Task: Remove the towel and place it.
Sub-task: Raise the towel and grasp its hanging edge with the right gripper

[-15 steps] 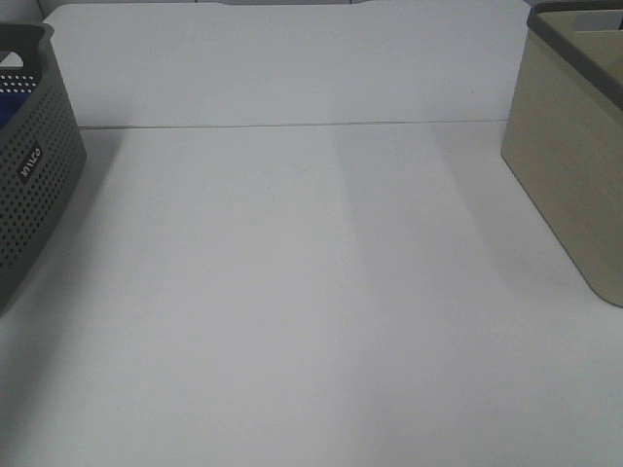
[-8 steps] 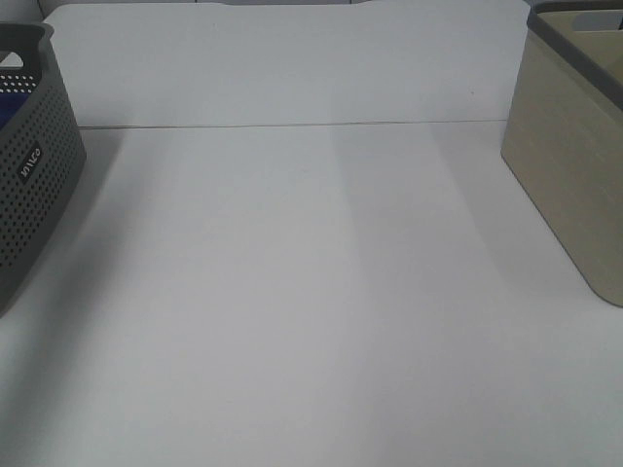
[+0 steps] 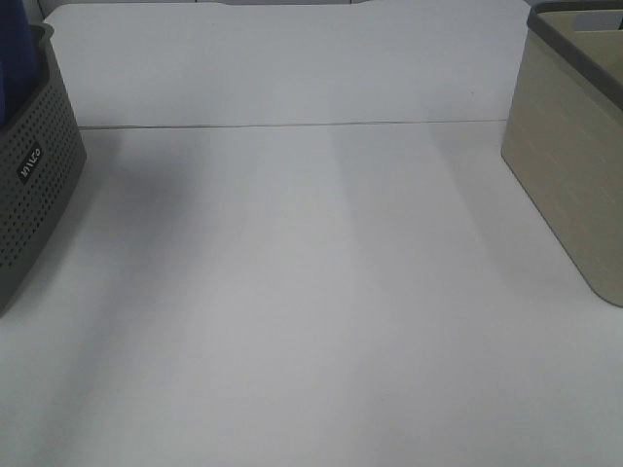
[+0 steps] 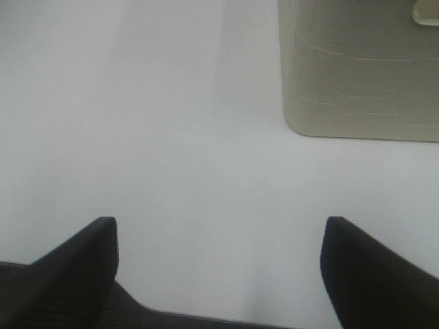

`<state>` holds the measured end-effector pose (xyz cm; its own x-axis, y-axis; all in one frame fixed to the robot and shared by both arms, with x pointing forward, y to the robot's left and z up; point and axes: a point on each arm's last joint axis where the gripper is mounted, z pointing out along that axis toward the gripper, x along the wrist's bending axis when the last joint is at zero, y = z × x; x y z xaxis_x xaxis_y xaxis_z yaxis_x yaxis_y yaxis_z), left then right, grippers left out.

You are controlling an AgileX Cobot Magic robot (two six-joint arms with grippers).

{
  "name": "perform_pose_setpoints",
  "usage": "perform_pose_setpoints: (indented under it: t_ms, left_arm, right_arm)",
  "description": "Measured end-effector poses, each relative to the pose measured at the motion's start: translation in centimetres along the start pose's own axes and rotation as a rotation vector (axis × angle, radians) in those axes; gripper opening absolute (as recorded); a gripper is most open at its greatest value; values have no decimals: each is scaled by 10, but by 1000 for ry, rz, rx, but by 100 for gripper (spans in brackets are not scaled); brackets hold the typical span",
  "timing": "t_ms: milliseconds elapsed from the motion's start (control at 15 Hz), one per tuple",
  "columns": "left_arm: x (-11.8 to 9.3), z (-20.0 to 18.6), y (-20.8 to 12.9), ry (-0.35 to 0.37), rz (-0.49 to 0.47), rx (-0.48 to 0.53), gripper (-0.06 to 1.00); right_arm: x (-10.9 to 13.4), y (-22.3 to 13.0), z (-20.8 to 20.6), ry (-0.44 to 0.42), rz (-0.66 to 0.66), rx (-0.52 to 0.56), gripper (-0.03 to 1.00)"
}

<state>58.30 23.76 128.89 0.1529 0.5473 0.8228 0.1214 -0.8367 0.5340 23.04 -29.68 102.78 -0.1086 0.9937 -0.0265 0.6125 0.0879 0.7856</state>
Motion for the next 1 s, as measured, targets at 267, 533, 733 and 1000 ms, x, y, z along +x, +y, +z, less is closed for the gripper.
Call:
perform_pose_setpoints:
  t_ms: [267,533,733,1000]
  left_arm:
    - [-40,20,45,-96,27,-97,0]
    - [-112,43,75,-250,280,-141,0]
    - [-126,38,95,-226,419,-252,0]
    - [-134,29,112,-176,518,-354,0]
  right_arm:
    - [0,0,0,0,0,0,80]
    - [-2,17,6,-14,-13,22,80]
    - [1,50,27,44,-33,-41,79]
    - [11,107,90,208,-24,-157,74]
